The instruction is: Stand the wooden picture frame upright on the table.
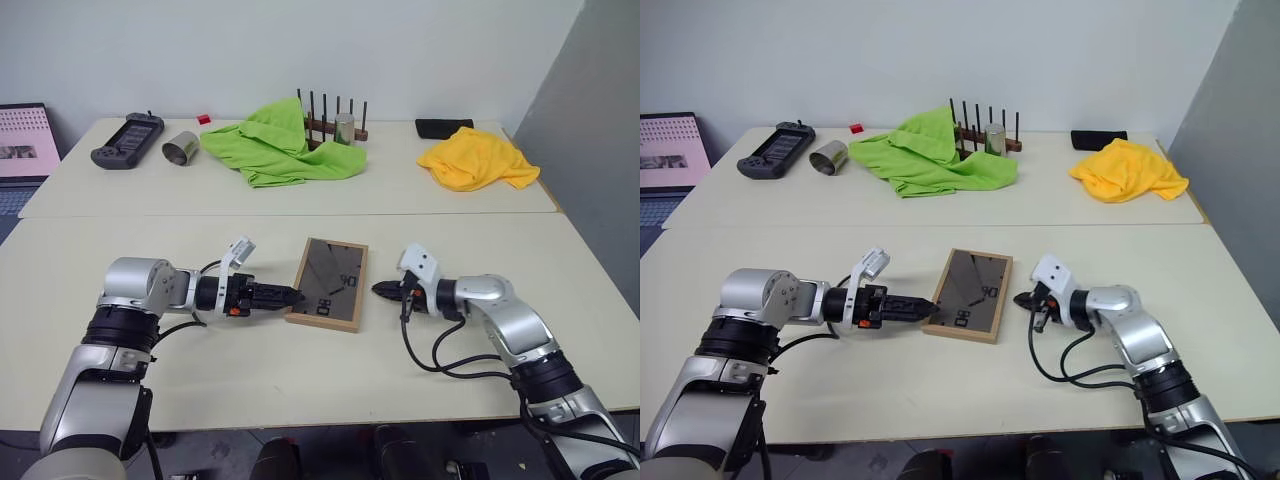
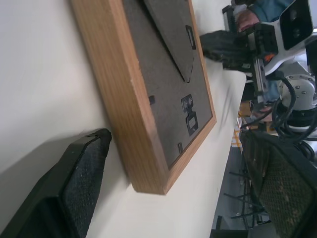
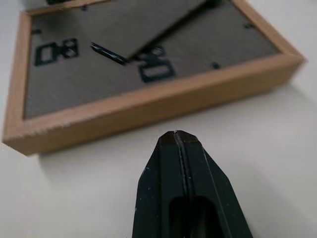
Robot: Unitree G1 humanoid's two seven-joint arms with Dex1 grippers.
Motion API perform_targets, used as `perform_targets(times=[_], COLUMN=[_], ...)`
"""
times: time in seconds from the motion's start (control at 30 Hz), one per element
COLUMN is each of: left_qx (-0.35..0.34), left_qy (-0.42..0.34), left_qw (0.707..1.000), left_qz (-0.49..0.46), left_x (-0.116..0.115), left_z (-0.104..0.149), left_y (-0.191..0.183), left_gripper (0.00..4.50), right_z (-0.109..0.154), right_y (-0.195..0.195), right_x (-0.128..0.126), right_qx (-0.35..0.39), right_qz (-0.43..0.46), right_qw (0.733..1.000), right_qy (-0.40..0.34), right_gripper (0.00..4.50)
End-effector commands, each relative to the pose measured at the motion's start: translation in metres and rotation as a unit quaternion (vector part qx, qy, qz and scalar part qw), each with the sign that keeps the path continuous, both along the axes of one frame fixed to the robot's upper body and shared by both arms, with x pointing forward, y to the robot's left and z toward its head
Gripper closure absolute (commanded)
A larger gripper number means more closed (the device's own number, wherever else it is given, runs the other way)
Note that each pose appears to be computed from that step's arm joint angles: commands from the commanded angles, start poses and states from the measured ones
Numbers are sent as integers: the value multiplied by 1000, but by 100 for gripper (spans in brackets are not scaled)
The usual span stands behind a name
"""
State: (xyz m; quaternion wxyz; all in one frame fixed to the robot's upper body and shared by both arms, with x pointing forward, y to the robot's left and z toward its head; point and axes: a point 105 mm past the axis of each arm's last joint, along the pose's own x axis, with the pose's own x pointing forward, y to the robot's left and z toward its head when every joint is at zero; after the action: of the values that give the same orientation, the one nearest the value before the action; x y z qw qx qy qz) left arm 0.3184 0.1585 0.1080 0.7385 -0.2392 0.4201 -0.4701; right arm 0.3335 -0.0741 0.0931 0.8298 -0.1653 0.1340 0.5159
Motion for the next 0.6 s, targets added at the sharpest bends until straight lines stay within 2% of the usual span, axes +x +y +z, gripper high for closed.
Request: perform_targets(times=[0.03,0.37,0.4,0.47,0.6], left_qx=[-3,-28,-34,-43,-48], left_qy=[16,-12,-17,-21,-19], left_qw=[1000,999,999,998,998], left_qz=[-16,-38,-36,-36,-31], left_x=[-3,-4,-3,-4,-6], left_z=[-9,-5,-3,0,0], left_y=[-13,-29,-29,-29,-27], left_gripper=[4,4,41,67,152], right_z=[14,18,17,14,11], right_y=[15,29,29,27,20], right_x=[0,3,3,2,2], right_qx=[11,20,19,17,12], right_qz=[16,23,24,22,17], right_qw=[1000,999,999,999,999], right_qy=[-25,-29,-29,-27,-24], right_gripper=[450,450,450,450,450])
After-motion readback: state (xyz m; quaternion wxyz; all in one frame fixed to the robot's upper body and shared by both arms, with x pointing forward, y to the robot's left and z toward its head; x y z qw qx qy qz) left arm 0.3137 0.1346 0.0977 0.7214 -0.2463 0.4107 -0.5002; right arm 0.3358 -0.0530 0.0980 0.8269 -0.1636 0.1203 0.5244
